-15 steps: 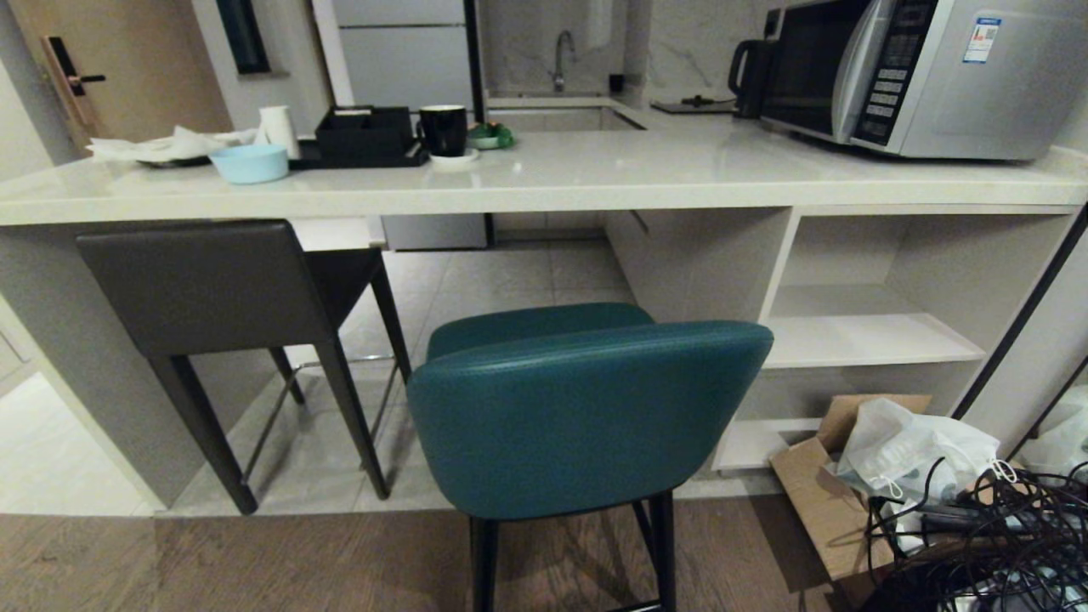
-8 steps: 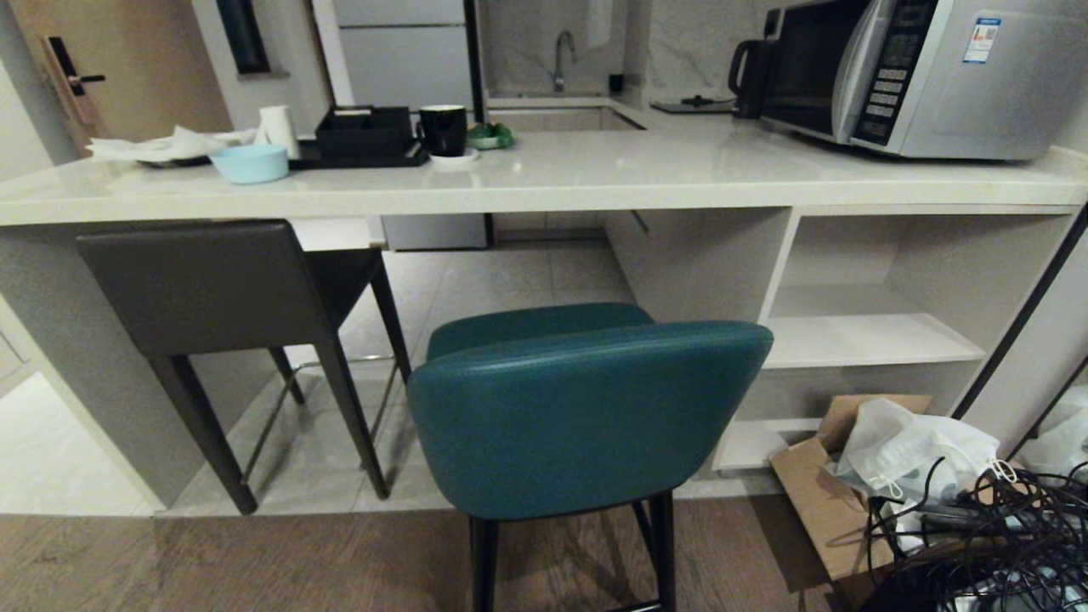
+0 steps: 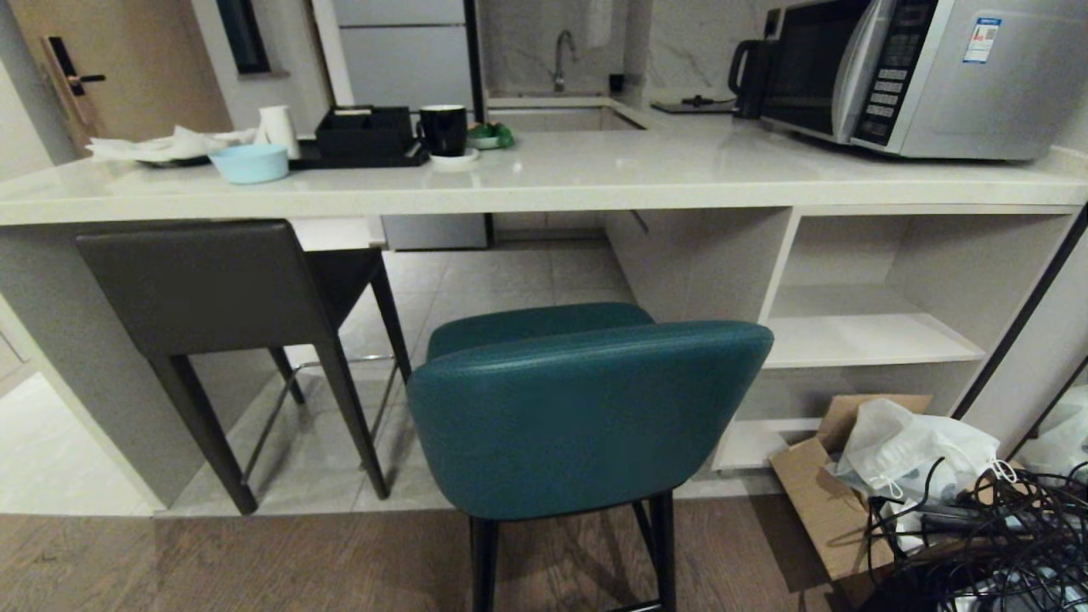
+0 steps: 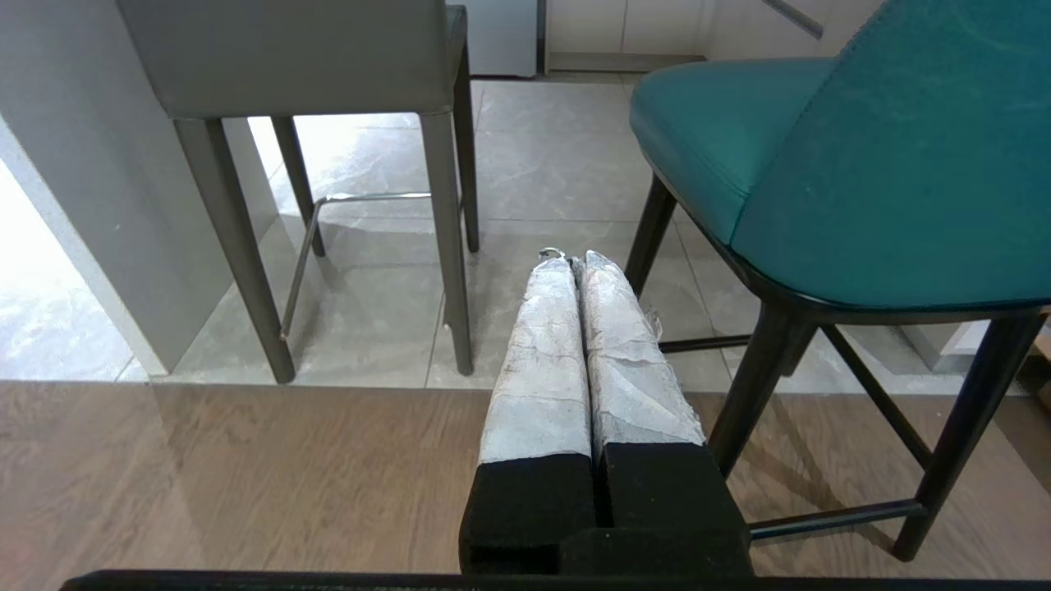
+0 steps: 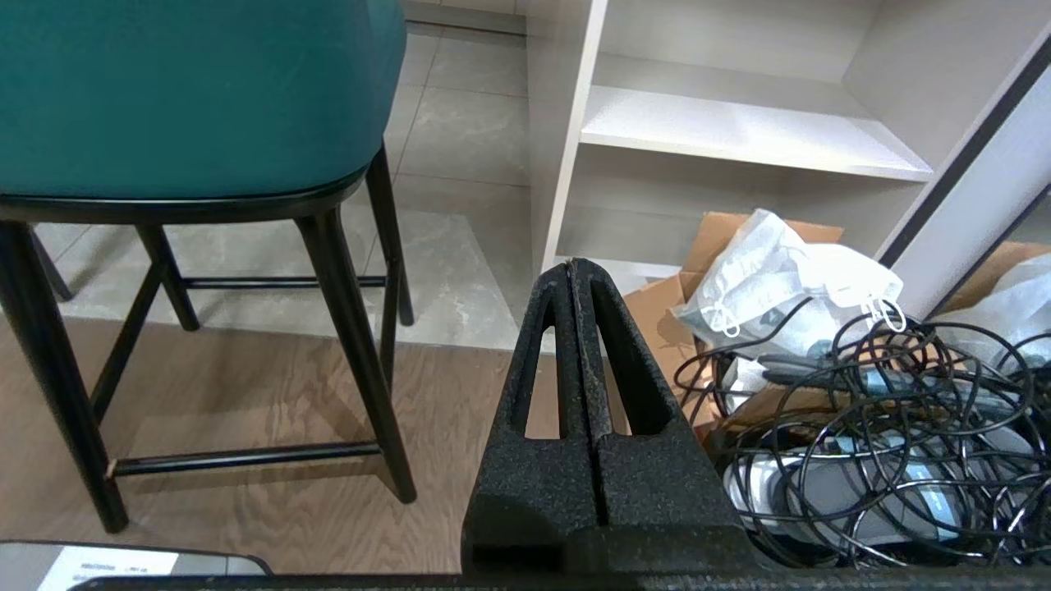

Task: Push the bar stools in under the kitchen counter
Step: Pull the gray chair out from under the dining table

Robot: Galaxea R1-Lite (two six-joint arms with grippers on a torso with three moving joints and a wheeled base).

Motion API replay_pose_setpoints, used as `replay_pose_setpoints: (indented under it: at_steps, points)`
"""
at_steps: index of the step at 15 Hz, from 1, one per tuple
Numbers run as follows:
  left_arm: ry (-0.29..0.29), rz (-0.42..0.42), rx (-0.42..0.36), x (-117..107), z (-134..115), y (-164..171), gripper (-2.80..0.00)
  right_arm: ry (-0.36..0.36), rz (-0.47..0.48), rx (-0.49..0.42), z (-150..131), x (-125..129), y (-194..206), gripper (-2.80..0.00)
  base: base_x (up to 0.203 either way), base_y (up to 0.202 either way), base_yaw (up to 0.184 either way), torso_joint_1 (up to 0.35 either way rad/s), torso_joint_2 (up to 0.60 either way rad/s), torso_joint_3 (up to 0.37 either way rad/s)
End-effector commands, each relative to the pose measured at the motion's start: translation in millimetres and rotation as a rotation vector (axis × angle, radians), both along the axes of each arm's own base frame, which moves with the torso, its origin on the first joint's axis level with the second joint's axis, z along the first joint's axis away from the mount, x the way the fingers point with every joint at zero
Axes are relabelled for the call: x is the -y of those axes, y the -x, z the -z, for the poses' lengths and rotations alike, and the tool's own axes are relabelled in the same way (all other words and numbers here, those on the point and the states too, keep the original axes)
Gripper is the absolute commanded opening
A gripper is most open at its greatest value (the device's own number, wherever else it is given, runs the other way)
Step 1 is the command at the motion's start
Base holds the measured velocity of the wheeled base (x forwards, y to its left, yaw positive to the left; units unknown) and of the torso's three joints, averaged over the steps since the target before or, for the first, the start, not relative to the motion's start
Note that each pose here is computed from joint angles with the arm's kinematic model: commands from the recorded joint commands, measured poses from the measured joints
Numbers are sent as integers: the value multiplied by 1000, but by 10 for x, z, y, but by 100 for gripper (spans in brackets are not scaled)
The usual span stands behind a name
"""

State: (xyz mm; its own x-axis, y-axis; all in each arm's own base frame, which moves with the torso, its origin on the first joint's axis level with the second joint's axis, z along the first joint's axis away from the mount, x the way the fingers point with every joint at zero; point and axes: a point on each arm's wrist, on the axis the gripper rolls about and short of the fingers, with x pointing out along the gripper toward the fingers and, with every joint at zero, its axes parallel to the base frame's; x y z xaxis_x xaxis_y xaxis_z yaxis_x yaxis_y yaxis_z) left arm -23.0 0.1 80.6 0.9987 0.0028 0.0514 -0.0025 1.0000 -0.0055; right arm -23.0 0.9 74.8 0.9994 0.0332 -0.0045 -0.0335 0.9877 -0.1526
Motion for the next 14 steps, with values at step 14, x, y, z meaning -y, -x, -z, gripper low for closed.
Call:
replay_pose_setpoints:
  at_steps: [14]
  points:
    - [1, -2, -18, 0, 50, -14, -280, -60, 20, -7, 4, 4, -2, -280, -58, 0, -1, 1, 1, 1]
